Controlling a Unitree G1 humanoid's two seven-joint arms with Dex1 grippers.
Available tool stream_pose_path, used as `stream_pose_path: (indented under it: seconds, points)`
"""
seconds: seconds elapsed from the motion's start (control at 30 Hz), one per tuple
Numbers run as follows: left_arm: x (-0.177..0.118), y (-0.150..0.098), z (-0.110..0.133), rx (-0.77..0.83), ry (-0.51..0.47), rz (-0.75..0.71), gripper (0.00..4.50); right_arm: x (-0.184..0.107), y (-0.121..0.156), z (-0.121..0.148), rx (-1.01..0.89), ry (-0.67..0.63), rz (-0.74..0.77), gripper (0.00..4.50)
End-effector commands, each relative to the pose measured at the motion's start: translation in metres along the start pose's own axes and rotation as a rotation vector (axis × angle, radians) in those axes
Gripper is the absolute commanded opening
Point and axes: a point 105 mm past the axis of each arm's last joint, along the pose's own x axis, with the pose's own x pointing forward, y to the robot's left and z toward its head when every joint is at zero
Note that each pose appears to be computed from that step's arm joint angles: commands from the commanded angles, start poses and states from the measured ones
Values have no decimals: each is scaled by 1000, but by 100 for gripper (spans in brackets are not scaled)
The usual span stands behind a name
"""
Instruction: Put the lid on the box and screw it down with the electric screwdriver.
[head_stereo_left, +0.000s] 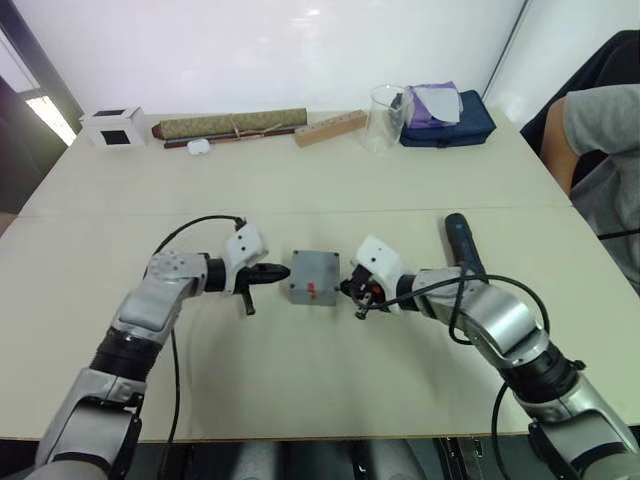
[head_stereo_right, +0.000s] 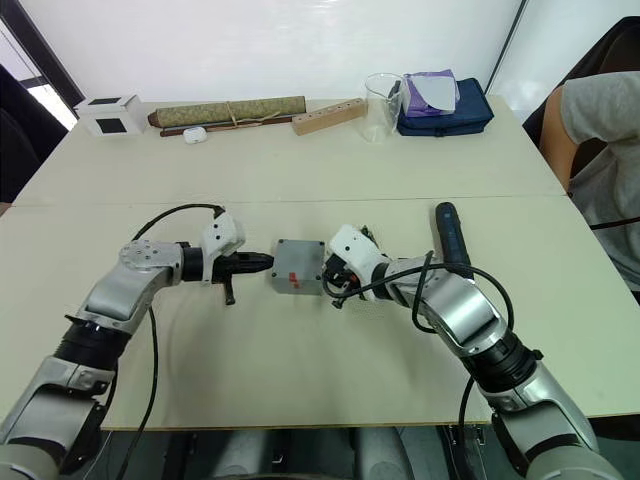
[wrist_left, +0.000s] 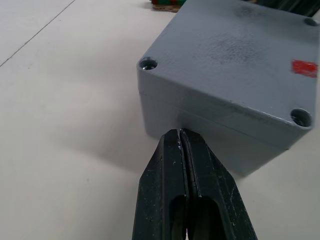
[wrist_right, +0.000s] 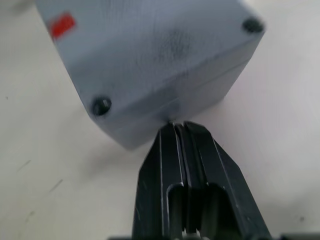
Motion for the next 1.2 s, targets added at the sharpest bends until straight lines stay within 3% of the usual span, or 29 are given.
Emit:
stream_pose_path:
  seconds: [0.03,0.2,0.3,0.57,0.8,1.07,1.2]
  points:
    - [18,0,14,52,-31,-19,0,-1,26,15,-3,-55,132,6]
    - [34,4,14,60,-21,-21,0,-3,45,11,-5,-26,213,6]
    - [30,8,6,79,20,-15,0,-7,43,11,-23,-13,194,6]
    - [-9,11,-20,101,121,-46,0,-40,-8,9,-88,27,4,6]
    - [-10,-20,-7,77,59,-180,0,-33,-50,16,-46,-46,-133,6]
    - [6,-26,2,90,31,-175,0,7,-28,14,-28,-81,-34,6]
    - [5,-24,7,99,23,-166,0,12,-13,12,-21,-80,13,6]
